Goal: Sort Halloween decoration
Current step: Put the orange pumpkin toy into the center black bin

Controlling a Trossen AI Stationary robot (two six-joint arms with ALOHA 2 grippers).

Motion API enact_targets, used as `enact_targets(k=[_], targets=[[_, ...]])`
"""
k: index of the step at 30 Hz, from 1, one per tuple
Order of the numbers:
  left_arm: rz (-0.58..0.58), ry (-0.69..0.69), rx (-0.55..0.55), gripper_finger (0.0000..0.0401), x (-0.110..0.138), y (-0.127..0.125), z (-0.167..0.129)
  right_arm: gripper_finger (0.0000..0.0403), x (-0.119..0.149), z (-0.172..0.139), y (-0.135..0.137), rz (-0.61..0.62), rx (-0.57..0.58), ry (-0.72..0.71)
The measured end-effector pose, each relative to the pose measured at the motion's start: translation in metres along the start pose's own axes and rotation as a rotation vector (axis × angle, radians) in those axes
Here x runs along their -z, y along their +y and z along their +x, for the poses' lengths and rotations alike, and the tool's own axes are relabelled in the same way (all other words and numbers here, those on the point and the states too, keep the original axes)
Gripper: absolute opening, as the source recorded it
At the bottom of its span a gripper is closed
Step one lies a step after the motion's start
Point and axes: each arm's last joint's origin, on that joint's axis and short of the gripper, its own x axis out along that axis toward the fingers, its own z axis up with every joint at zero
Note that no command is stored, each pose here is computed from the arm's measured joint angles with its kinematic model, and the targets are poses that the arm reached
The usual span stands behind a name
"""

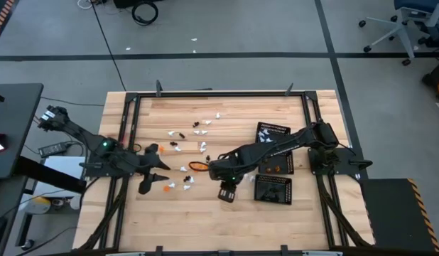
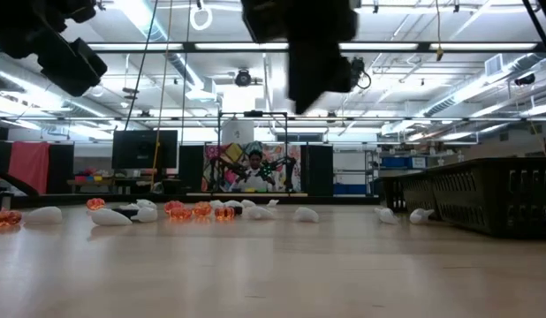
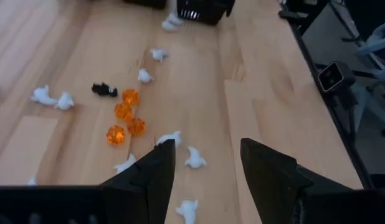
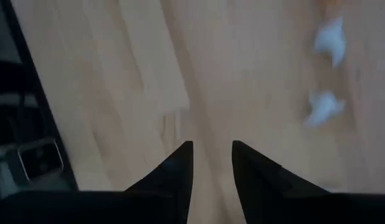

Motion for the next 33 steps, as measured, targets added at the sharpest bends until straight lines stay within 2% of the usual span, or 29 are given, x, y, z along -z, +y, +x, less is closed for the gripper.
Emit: enact_targets(k=[4, 7, 10, 12, 16, 18, 21, 29, 33], targets=[[0.035, -0.052, -0.021, 0.0192, 0.002, 0.004, -0.007, 0.0115, -0.009, -0.002, 0.004, -0.047, 0.044, -0.133], [0.014, -0.058, -0.037, 0.0192, 0.015, 0.011, -0.005, 0.0115, -0.013, 0.001, 0.004, -0.048, 0.074, -0.196], [-0.045, -0.029, -0.042, 0.0192, 0.029, 0.015, 0.000, 0.0115, -0.017, 0.006, 0.003, -0.054, 0.081, -0.220], [-0.074, -0.007, -0.035, 0.0192, 0.035, 0.017, 0.004, 0.0115, -0.025, 0.009, 0.005, -0.079, 0.070, -0.293], [-0.082, 0.038, -0.047, 0.0192, 0.045, 0.019, 0.010, 0.0115, -0.037, 0.017, 0.003, -0.132, 0.090, -0.379], [-0.080, 0.057, -0.062, 0.0192, 0.047, 0.019, 0.013, 0.0115, -0.039, 0.026, -0.005, -0.141, 0.121, -0.365], [-0.098, 0.071, -0.084, 0.0192, 0.047, 0.020, 0.017, 0.0122, -0.052, 0.029, -0.015, -0.162, 0.106, -0.400], [-0.155, 0.064, -0.123, 0.0192, 0.045, 0.023, 0.022, 0.0182, -0.078, 0.045, -0.050, -0.226, 0.066, -0.430], [-0.197, 0.058, -0.137, 0.0192, 0.044, 0.024, 0.023, 0.0199, -0.086, 0.053, -0.062, -0.238, 0.066, -0.446]])
